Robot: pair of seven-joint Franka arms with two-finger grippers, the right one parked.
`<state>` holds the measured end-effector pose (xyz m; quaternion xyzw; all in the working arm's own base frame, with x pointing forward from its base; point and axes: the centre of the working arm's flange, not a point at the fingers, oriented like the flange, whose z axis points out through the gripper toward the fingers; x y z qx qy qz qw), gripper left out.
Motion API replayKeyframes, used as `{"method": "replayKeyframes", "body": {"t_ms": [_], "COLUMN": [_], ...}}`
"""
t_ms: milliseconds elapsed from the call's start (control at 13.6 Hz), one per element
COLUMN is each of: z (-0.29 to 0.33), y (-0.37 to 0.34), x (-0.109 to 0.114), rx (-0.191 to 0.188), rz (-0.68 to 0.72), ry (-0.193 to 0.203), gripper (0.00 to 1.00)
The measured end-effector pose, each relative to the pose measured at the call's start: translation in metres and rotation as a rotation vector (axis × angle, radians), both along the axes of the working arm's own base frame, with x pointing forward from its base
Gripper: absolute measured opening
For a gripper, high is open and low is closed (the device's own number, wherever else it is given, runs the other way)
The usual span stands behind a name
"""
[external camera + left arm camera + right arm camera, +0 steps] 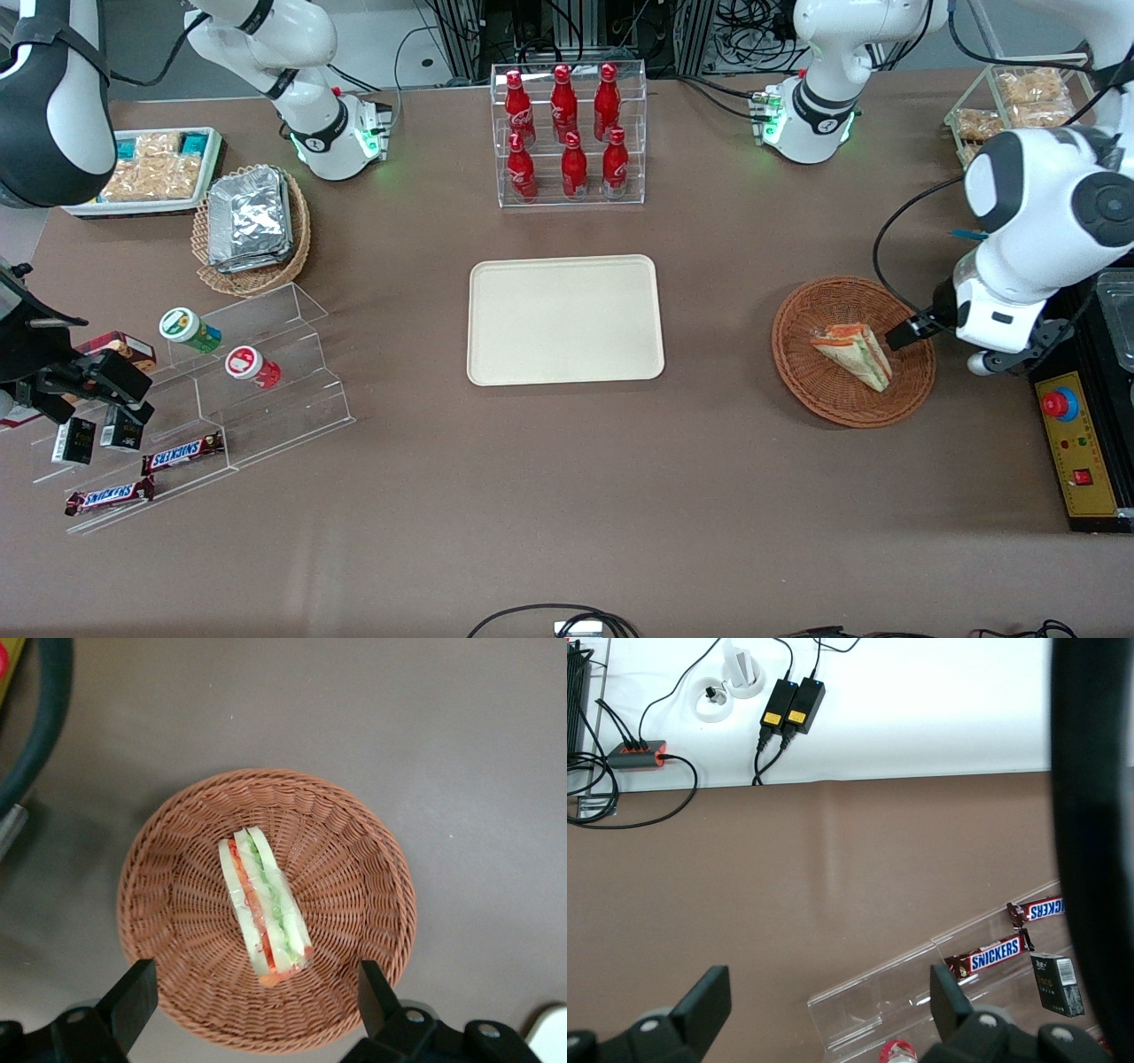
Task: Place sandwich from basket to tray
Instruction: 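Lower the open left gripper over the wrapped sandwich in the wicker basket, then close the left gripper on the sandwich's wrapped edge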
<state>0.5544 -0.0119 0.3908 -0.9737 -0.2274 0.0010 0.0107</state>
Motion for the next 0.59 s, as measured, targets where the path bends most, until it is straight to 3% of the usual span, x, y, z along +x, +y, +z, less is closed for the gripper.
{"method": "replayKeyframes", "body": {"t_ms": [148, 590], "z": [-0.027, -0.084], "y": [-0.005, -0.012], "x": [-0.007, -0.011], "rx": [-0.002, -0.004], "rz": [0.049, 0.154], "ry": [-0.004, 0.032], "gripper": [1.0, 1.0]}}
